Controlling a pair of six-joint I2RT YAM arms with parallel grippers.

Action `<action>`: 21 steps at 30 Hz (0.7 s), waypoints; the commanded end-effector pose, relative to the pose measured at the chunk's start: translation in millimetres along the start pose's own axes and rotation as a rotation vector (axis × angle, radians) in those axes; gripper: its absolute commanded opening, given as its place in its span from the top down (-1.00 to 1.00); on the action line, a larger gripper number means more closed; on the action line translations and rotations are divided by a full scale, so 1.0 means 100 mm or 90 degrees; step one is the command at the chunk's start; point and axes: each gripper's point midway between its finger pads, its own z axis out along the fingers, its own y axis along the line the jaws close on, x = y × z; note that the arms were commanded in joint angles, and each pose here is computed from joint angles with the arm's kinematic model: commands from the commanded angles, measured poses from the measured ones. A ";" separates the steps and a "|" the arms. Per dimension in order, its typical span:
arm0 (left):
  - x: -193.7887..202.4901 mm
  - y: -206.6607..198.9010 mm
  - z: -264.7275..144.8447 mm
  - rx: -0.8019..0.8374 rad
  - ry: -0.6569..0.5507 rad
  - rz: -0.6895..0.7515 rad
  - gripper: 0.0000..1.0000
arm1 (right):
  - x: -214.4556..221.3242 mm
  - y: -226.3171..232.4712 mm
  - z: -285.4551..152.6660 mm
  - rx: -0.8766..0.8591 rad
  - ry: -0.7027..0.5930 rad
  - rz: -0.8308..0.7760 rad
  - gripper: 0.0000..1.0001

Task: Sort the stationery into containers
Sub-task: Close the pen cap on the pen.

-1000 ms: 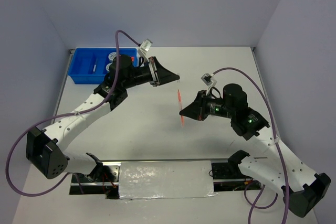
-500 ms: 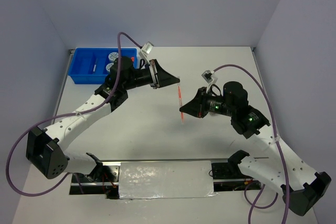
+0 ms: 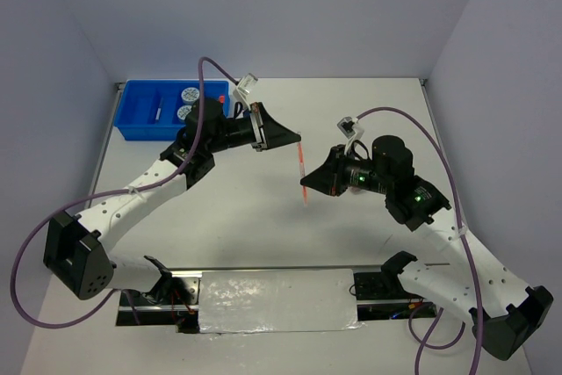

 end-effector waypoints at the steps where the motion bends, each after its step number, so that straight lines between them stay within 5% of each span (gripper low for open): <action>1: -0.10 -0.27 -0.08 0.053 -0.021 0.030 1.00 | -0.21 0.14 -0.05 -0.014 -0.039 -0.027 1.00; 12: 0.04 -0.21 -0.09 0.054 -0.004 0.015 1.00 | -0.57 0.32 -0.03 -0.031 -0.091 -0.035 1.00; 21: 0.26 -0.17 -0.10 0.045 0.036 0.022 1.00 | -1.45 0.23 -0.11 0.008 -0.213 -0.091 1.00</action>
